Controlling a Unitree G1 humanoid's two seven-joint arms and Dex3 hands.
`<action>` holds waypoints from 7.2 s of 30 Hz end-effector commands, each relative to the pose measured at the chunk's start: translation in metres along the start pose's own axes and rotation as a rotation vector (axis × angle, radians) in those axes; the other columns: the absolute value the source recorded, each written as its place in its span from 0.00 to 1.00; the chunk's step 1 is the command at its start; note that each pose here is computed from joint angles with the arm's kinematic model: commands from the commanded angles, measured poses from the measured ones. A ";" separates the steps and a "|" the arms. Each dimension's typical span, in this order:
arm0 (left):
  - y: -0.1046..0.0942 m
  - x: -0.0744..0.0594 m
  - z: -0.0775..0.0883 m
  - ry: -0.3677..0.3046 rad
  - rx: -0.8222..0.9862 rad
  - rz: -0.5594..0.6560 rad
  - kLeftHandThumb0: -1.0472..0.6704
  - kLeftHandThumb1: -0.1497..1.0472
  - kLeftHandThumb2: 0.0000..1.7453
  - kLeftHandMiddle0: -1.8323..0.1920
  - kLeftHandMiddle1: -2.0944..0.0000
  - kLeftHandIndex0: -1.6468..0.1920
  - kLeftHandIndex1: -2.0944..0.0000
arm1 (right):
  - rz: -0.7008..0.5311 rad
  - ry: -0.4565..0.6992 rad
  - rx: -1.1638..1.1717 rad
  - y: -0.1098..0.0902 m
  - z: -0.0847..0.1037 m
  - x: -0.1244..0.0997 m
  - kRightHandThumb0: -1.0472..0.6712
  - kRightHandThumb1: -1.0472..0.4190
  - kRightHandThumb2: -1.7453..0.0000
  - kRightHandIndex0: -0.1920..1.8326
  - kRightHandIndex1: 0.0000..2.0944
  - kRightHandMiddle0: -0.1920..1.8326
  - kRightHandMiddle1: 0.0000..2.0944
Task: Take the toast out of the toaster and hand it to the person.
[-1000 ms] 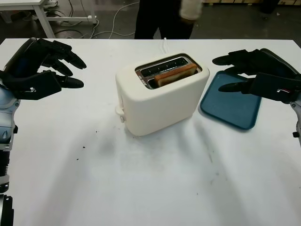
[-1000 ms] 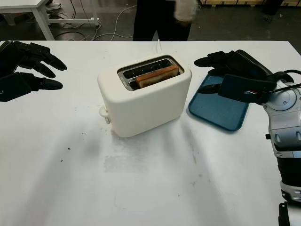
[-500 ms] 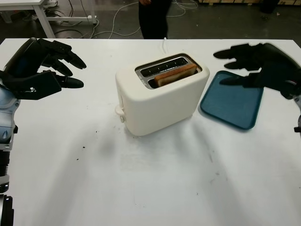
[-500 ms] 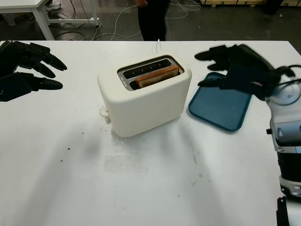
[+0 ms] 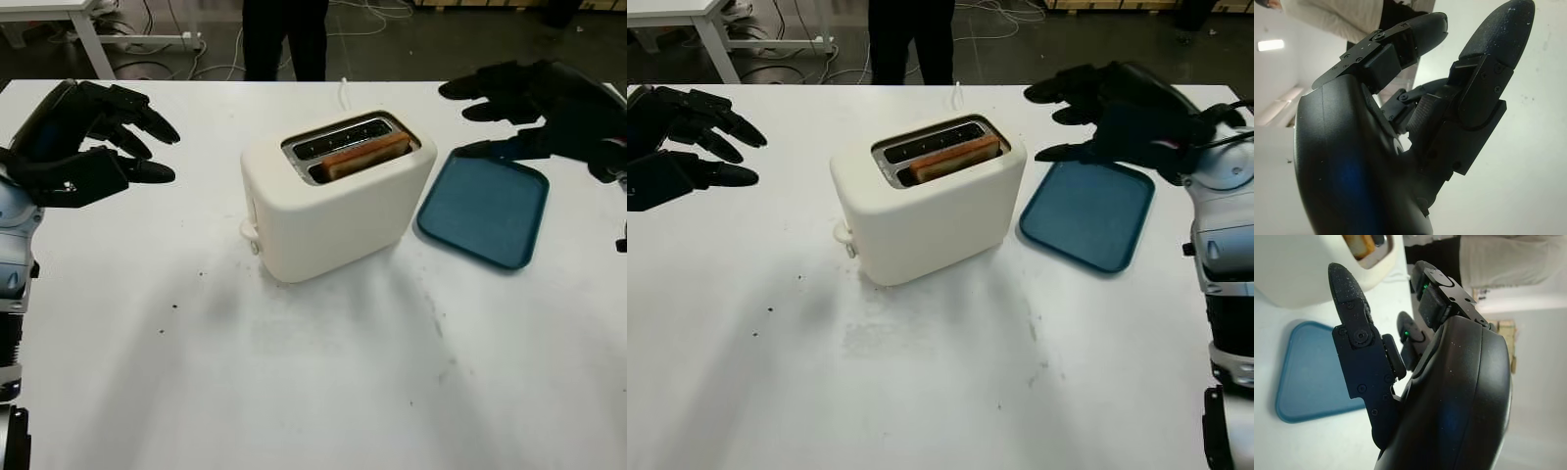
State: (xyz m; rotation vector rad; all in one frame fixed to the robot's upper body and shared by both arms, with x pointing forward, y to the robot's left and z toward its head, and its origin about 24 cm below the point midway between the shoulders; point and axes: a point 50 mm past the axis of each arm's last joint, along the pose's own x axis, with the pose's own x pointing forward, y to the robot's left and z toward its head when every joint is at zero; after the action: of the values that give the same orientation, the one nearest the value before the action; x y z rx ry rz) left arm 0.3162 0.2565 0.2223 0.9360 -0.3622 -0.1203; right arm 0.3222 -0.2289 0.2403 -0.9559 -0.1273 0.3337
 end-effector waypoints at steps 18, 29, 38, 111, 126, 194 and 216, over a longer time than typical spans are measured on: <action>-0.004 0.003 -0.001 -0.011 -0.027 -0.016 0.00 0.71 0.00 0.41 0.70 0.41 0.70 | -0.020 0.064 0.077 0.021 -0.024 -0.015 0.20 0.13 1.00 0.38 0.01 0.35 0.00; -0.005 0.003 -0.001 -0.014 -0.022 -0.019 0.00 0.72 0.00 0.40 0.71 0.40 0.71 | -0.017 0.065 0.075 0.021 -0.022 -0.014 0.20 0.11 1.00 0.38 0.01 0.34 0.00; -0.006 0.003 -0.001 -0.006 -0.025 -0.030 0.00 0.72 0.00 0.40 0.72 0.40 0.73 | -0.018 0.069 0.096 0.022 -0.022 -0.013 0.21 0.12 1.00 0.37 0.00 0.34 0.00; -0.016 0.001 -0.004 0.067 -0.136 -0.011 0.00 0.71 0.00 0.54 0.55 0.52 0.58 | -0.128 0.054 0.248 0.042 -0.034 -0.014 0.24 0.10 1.00 0.33 0.00 0.31 0.00; -0.016 0.003 -0.003 0.056 -0.124 -0.010 0.00 0.72 0.00 0.54 0.55 0.52 0.57 | -0.122 0.056 0.260 0.043 -0.035 -0.013 0.24 0.10 1.00 0.33 0.00 0.31 0.00; -0.015 0.003 -0.003 0.068 -0.113 -0.018 0.00 0.71 0.00 0.53 0.56 0.51 0.59 | -0.116 0.075 0.231 0.043 -0.037 -0.014 0.22 0.11 1.00 0.34 0.01 0.31 0.00; -0.014 0.002 -0.004 0.066 -0.119 -0.015 0.00 0.71 0.00 0.53 0.58 0.50 0.61 | -0.114 0.058 0.246 0.044 -0.037 -0.013 0.23 0.11 1.00 0.34 0.01 0.31 0.00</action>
State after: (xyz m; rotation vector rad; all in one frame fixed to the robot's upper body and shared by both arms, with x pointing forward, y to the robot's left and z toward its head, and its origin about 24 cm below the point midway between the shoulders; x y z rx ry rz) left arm 0.3212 0.2487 0.2062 0.8153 -0.2734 -0.1263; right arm 0.3093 -0.2410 0.1810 -0.7202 -0.0553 0.1942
